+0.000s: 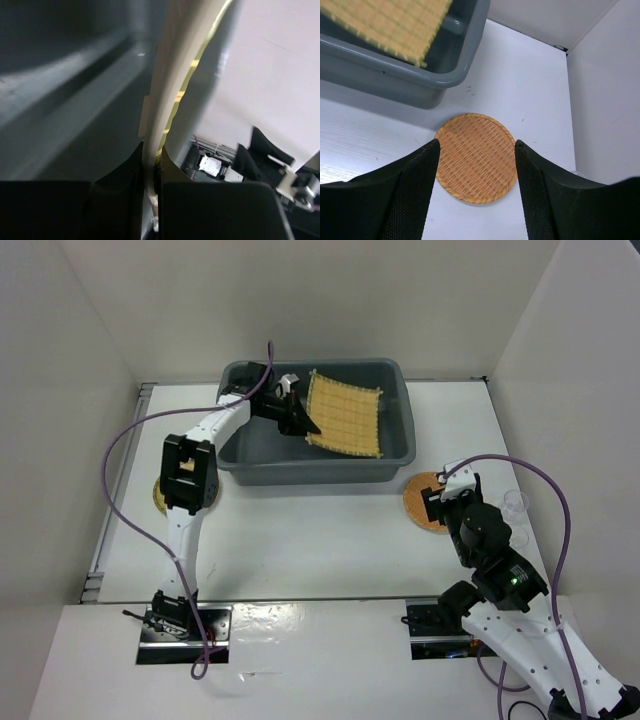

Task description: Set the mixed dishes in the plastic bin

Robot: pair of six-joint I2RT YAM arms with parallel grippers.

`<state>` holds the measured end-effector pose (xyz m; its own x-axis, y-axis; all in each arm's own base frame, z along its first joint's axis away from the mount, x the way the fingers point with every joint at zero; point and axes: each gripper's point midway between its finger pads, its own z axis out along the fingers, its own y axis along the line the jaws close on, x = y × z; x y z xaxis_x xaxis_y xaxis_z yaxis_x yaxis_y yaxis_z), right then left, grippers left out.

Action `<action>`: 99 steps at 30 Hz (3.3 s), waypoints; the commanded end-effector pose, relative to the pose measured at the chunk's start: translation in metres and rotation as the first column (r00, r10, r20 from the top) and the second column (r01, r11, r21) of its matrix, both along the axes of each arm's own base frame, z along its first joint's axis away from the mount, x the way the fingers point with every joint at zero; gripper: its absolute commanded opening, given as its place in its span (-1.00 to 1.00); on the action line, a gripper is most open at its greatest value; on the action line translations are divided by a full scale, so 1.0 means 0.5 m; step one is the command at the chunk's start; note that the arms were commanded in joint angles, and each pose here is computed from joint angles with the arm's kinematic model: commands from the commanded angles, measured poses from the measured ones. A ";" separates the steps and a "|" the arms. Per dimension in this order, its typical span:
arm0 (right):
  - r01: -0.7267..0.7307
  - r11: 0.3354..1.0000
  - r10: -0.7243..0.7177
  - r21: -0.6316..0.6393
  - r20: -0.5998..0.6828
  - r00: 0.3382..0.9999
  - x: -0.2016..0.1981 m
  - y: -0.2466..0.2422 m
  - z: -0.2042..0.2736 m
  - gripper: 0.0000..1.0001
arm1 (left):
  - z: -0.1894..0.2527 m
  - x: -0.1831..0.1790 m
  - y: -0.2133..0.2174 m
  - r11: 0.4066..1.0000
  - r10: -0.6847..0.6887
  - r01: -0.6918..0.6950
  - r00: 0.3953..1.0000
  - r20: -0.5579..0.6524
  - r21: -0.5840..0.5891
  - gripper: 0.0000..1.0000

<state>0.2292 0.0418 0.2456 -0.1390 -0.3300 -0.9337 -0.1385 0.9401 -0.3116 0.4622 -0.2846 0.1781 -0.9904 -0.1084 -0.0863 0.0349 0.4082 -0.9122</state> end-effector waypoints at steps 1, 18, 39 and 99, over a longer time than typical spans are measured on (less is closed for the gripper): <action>0.031 0.999 -0.033 0.041 0.047 0.998 0.008 -0.005 0.019 0.34 | 0.061 0.012 -0.025 0.995 -0.067 0.076 0.991 0.117 -0.067 -1.00; 0.071 0.997 -0.072 0.019 0.016 0.997 0.018 -0.019 -0.001 0.63 | -0.094 0.102 -0.084 0.997 -0.056 0.053 0.997 -0.046 -0.062 -1.00; 0.211 0.977 -0.211 0.019 0.014 0.977 0.024 -0.087 0.034 0.96 | -0.045 0.120 0.028 0.967 0.134 -0.138 0.990 0.033 0.215 0.98; 0.077 0.764 0.639 0.641 -0.768 0.047 0.113 -0.189 -0.570 -0.86 | 0.096 -0.439 0.387 0.681 0.331 -0.419 0.908 0.259 0.601 1.00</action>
